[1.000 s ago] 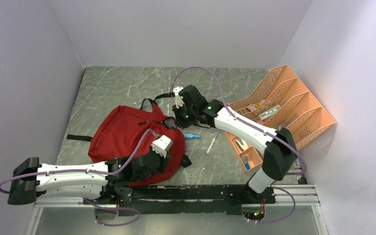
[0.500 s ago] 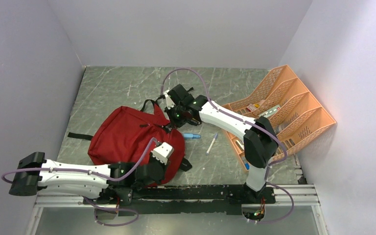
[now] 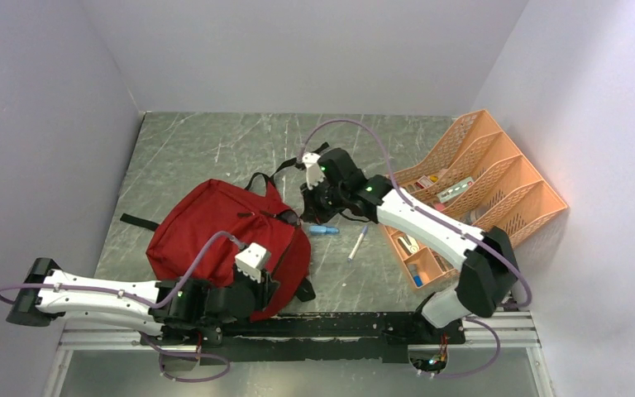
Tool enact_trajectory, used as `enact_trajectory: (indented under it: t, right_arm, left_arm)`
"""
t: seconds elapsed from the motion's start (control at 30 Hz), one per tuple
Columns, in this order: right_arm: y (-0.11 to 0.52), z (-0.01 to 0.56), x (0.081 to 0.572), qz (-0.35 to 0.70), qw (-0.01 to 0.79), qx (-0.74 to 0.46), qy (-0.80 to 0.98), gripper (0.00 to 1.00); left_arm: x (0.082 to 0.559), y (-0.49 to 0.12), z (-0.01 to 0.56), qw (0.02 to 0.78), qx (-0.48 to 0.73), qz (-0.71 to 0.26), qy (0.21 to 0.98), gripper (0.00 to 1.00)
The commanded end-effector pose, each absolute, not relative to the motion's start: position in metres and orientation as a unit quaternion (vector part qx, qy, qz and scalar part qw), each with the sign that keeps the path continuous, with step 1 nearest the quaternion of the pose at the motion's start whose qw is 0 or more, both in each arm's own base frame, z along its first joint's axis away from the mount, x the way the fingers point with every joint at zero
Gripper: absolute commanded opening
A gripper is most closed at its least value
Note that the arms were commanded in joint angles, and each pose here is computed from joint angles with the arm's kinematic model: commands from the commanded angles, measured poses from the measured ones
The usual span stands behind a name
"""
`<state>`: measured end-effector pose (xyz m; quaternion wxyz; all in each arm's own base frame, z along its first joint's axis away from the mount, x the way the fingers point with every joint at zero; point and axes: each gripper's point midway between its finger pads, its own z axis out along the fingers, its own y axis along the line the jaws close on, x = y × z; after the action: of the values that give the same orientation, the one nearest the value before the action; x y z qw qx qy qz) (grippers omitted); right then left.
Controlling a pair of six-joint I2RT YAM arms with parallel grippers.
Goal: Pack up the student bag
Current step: Zip the student bag at the center of the board.
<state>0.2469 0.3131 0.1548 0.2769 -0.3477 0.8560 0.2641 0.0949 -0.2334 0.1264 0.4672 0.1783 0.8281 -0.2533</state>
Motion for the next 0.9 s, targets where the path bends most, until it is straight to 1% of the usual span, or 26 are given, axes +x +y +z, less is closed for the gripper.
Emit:
enact_trajectory:
  t: [0.0, 0.03, 0.07, 0.1, 0.17, 0.2, 0.23, 0.4, 0.53, 0.63, 0.8, 0.87]
  right_arm:
    - [0.307, 0.189, 0.25, 0.292, 0.33, -0.346, 0.828, 0.0]
    - [0.307, 0.19, 0.243, 0.303, 0.325, -0.349, 0.825, 0.0]
    - [0.306, 0.19, 0.237, 0.312, 0.318, -0.351, 0.824, 0.0]
    - [0.305, 0.191, 0.231, 0.321, 0.311, -0.355, 0.821, 0.0]
    - [0.304, 0.189, 0.221, 0.332, 0.299, -0.358, 0.82, 0.0]
    - [0.303, 0.188, 0.218, 0.335, 0.294, -0.359, 0.82, 0.0]
    - [0.301, 0.186, 0.214, 0.338, 0.29, -0.36, 0.82, 0.0]
    - [0.299, 0.187, 0.197, 0.36, 0.272, -0.374, 0.81, 0.0]
    - [0.299, 0.193, 0.185, 0.381, 0.265, -0.386, 0.797, 0.0]
    - [0.299, 0.198, 0.179, 0.391, 0.262, -0.391, 0.791, 0.0]
    - [0.299, 0.198, 0.174, 0.399, 0.255, -0.396, 0.786, 0.0]
    - [0.298, 0.194, 0.174, 0.395, 0.25, -0.399, 0.789, 0.0]
  left_arm:
    - [0.088, -0.241, 0.141, 0.465, 0.184, -0.277, 0.821, 0.48]
    - [0.088, -0.247, 0.149, 0.469, 0.185, -0.284, 0.815, 0.67]
    - [0.088, -0.252, 0.155, 0.474, 0.188, -0.289, 0.81, 0.81]
    - [0.088, -0.257, 0.16, 0.478, 0.193, -0.293, 0.806, 0.85]
    - [0.088, -0.27, 0.168, 0.487, 0.205, -0.296, 0.796, 0.88]
    - [0.089, -0.275, 0.17, 0.493, 0.208, -0.292, 0.793, 0.95]
    - [0.092, -0.278, 0.172, 0.501, 0.207, -0.282, 0.791, 0.97]
    - [0.118, -0.275, 0.178, 0.554, 0.165, -0.202, 0.79, 0.97]
    - [0.13, -0.27, 0.183, 0.584, 0.133, -0.167, 0.783, 0.96]
    - [0.138, -0.261, 0.178, 0.593, 0.104, -0.144, 0.786, 0.9]
    - [0.149, -0.271, 0.161, 0.573, 0.111, -0.155, 0.797, 0.8]
    - [0.158, -0.273, 0.155, 0.564, 0.105, -0.153, 0.805, 0.71]
